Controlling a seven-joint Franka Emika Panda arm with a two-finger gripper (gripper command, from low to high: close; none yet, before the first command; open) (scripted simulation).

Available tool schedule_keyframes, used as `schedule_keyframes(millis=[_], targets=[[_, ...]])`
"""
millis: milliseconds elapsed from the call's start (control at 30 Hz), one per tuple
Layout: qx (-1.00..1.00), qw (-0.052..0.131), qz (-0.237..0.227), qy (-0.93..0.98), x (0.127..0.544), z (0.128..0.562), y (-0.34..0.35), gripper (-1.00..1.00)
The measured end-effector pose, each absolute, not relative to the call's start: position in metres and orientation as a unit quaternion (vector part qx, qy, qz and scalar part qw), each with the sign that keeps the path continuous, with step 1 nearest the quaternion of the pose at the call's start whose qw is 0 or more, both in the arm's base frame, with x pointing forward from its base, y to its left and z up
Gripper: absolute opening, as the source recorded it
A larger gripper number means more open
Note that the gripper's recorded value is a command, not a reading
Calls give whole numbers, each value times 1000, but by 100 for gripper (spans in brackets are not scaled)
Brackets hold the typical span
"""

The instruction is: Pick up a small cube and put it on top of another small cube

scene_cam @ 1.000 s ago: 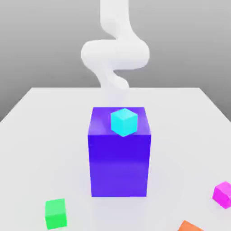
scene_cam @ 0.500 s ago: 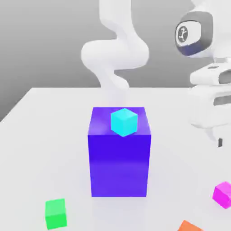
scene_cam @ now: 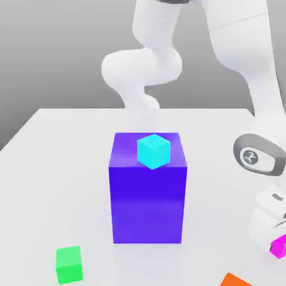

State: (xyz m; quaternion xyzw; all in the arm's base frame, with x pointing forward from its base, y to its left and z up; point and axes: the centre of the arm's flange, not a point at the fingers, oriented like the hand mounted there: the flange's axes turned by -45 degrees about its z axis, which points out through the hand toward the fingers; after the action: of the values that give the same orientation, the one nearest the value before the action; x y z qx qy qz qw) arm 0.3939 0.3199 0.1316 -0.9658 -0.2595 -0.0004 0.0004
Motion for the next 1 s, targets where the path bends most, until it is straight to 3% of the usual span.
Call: schedule_keyframes(millis=[133,300,467,600,833,967,1000], targets=[[-966,0,0,-260,394,132,320,-100],[-967,-1,0,-255,399,187,312,-100],[-982,-12,2,-190,461,204,194,-100],[-990,-14,4,-138,486,214,94,-100],[-999,-5,3,-47,478,234,-79,-100],[-1000,0,0,-8,463,198,-150,-100],[-1000,0,0,-5,462,186,-153,100]])
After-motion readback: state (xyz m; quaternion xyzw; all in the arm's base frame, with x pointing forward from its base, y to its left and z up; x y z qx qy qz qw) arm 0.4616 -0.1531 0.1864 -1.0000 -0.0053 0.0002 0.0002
